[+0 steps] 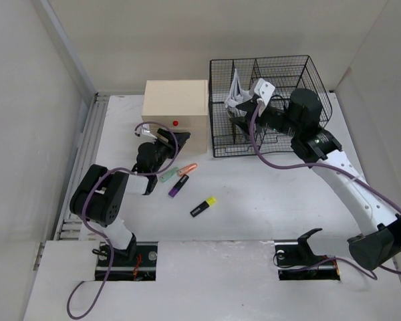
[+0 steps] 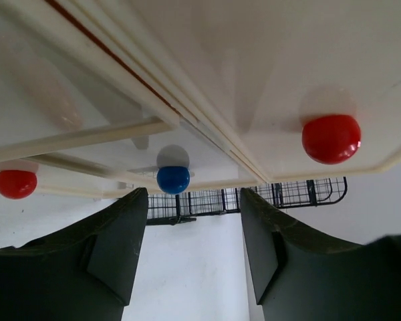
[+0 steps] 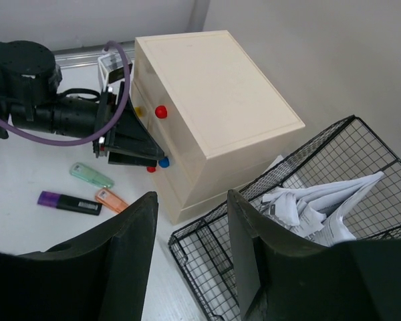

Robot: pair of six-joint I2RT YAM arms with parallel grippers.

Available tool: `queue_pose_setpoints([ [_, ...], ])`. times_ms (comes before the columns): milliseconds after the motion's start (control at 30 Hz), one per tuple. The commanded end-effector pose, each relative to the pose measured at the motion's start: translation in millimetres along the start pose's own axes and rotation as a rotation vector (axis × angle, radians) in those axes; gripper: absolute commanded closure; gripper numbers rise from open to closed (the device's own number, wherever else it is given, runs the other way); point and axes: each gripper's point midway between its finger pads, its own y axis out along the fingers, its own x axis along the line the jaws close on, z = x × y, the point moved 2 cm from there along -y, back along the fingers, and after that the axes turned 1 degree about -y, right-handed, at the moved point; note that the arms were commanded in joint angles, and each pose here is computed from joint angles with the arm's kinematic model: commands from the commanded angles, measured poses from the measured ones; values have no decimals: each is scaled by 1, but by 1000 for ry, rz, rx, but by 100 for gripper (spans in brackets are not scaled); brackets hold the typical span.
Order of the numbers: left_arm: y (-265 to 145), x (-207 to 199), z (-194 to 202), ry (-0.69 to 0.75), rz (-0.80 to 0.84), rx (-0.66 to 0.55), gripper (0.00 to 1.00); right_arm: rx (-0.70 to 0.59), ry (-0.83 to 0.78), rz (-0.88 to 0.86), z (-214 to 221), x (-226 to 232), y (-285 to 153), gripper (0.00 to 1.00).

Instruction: Organize the desk

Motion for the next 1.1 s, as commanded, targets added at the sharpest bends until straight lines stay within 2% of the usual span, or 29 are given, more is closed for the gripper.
queue_pose_setpoints([
  [0, 12, -29, -8, 14, 98, -43, 47, -76, -31, 2, -19, -1, -5, 49],
  [200, 20, -20, -4, 21, 74, -44, 57, -84, -27, 4, -21, 1, -7, 49],
  [267, 23, -19, -4, 20, 71, -43, 66, -84, -27, 4, -21, 1, -7, 49],
  [467, 25, -16, -6, 39, 63, -72, 77, -91, -32, 6, -22, 1, -9, 49],
  [600, 29, -11, -3, 87, 10, -83, 77, -94, -32, -2, -22, 3, -9, 49],
  [733, 26, -11, -9, 129, -24, -120, 67, -86, -27, -5, -18, 4, -8, 49],
  [867, 22, -8, -16, 138, -62, -157, 72, -89, -27, -14, -19, 5, -8, 49],
  [1067, 16, -1, -18, 158, -85, -179, 70, -89, -27, -14, -19, 5, -8, 49],
])
